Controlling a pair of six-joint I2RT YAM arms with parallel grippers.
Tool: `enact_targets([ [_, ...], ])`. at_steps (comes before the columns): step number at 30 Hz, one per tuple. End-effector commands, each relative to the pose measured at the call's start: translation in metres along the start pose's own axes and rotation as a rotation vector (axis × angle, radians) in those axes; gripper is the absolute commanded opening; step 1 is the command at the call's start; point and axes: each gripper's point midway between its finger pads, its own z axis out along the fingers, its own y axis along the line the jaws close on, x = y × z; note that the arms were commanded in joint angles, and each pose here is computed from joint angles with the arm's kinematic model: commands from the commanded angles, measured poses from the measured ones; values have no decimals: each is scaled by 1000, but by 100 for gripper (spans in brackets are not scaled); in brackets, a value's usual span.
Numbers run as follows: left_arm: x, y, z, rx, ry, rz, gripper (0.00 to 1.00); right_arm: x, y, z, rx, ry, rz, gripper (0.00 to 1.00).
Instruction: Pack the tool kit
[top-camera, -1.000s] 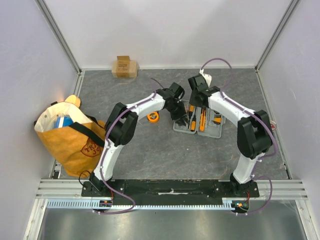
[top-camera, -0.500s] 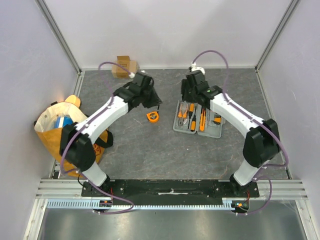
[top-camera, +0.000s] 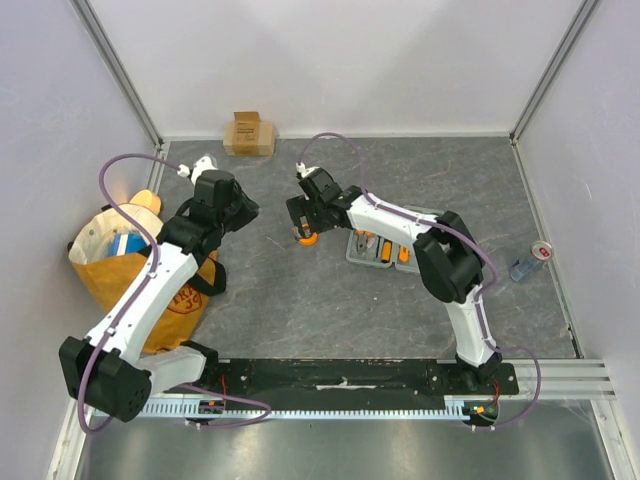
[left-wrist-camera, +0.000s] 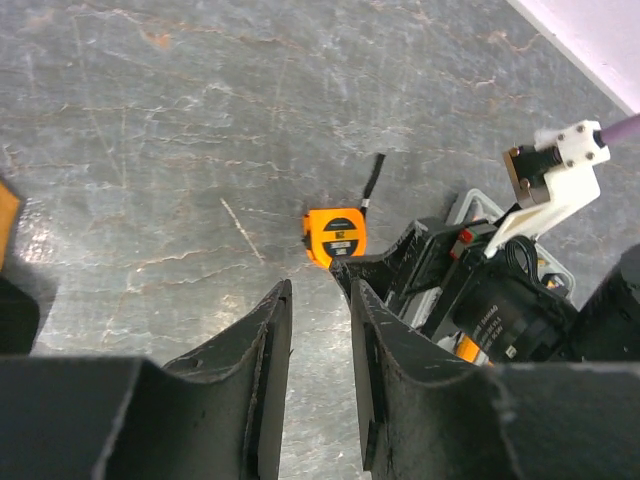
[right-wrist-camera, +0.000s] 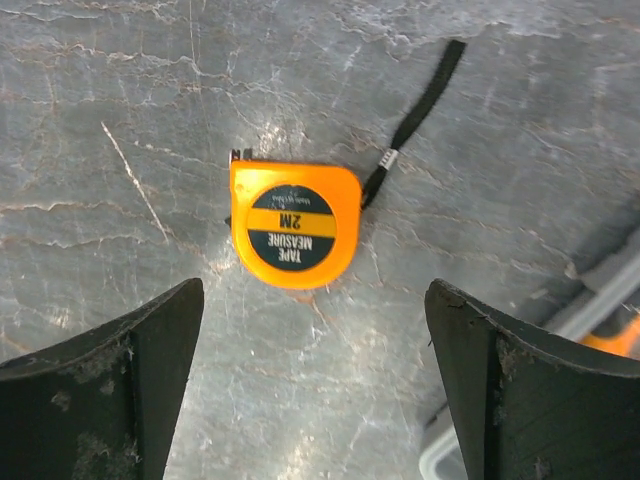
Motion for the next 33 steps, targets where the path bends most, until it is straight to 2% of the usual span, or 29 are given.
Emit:
enact_targets([
  [1, -1, 17, 3, -25, -25, 27, 37, -18, 13, 13, -18, -31, -25, 98],
  [8, 11, 37, 16, -41, 57, -11, 37, -8, 17, 40, 5, 9, 12, 98],
  [16, 6, 44, 21, -30, 79, -25, 36, -5, 15, 63, 33, 15, 19, 98],
  [20, 7, 51, 24, -35, 94, -33, 36, -2, 17, 69, 27, 32, 15, 91],
  [26, 10, 54, 29, -27, 115, -43, 34, 14, 14, 68, 47, 90, -36, 75],
  [33, 19, 55, 35, -14, 150, -51, 33, 28, 10, 60, 94, 120, -143, 71],
])
